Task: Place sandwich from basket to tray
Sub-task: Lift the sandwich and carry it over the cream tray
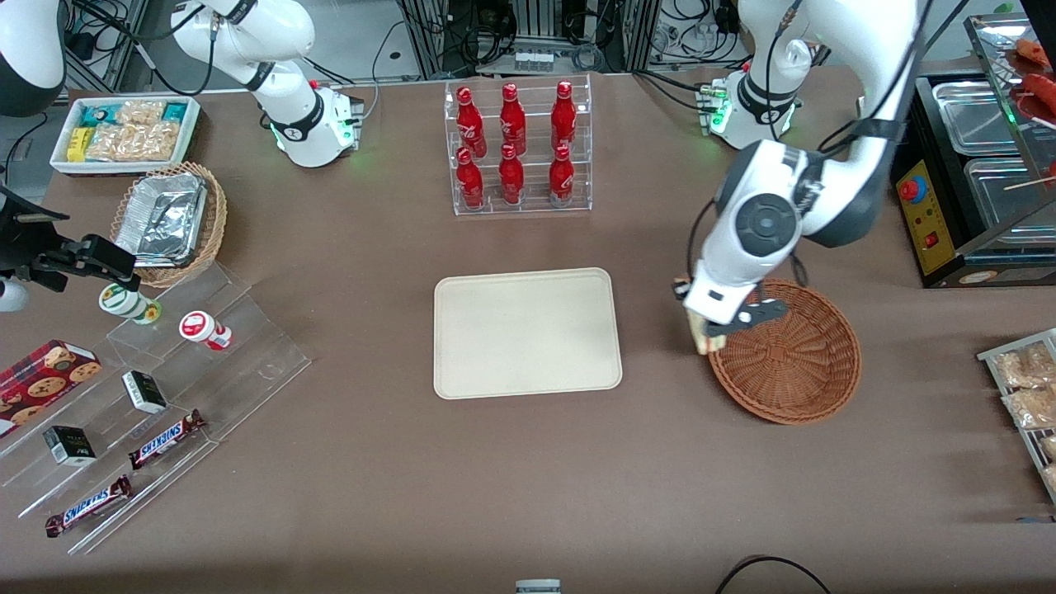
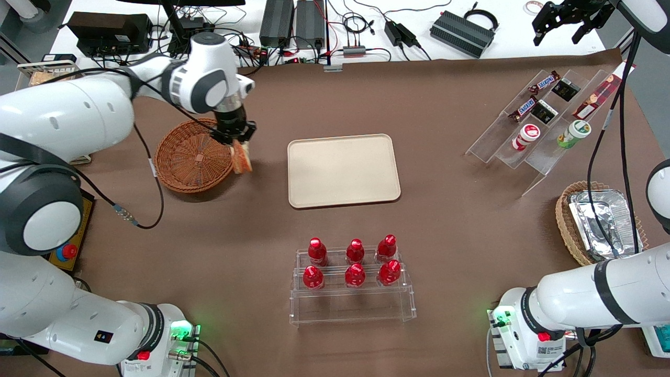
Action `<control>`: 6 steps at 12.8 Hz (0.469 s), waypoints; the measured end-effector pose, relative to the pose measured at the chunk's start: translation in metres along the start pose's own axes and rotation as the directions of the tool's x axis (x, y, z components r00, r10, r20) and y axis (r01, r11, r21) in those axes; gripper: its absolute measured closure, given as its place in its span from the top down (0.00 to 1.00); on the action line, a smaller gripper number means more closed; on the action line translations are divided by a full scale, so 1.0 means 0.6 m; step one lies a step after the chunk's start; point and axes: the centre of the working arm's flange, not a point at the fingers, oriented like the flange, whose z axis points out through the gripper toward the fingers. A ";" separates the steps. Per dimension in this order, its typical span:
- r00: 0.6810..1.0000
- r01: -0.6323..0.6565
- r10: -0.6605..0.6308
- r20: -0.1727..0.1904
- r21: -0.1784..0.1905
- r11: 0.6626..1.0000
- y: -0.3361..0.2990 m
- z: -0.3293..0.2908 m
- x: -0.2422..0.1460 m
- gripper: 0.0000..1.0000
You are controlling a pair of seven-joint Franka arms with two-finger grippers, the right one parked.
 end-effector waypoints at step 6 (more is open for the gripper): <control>0.992 -0.122 0.123 0.009 -0.067 0.990 0.217 0.027 -0.061 0.15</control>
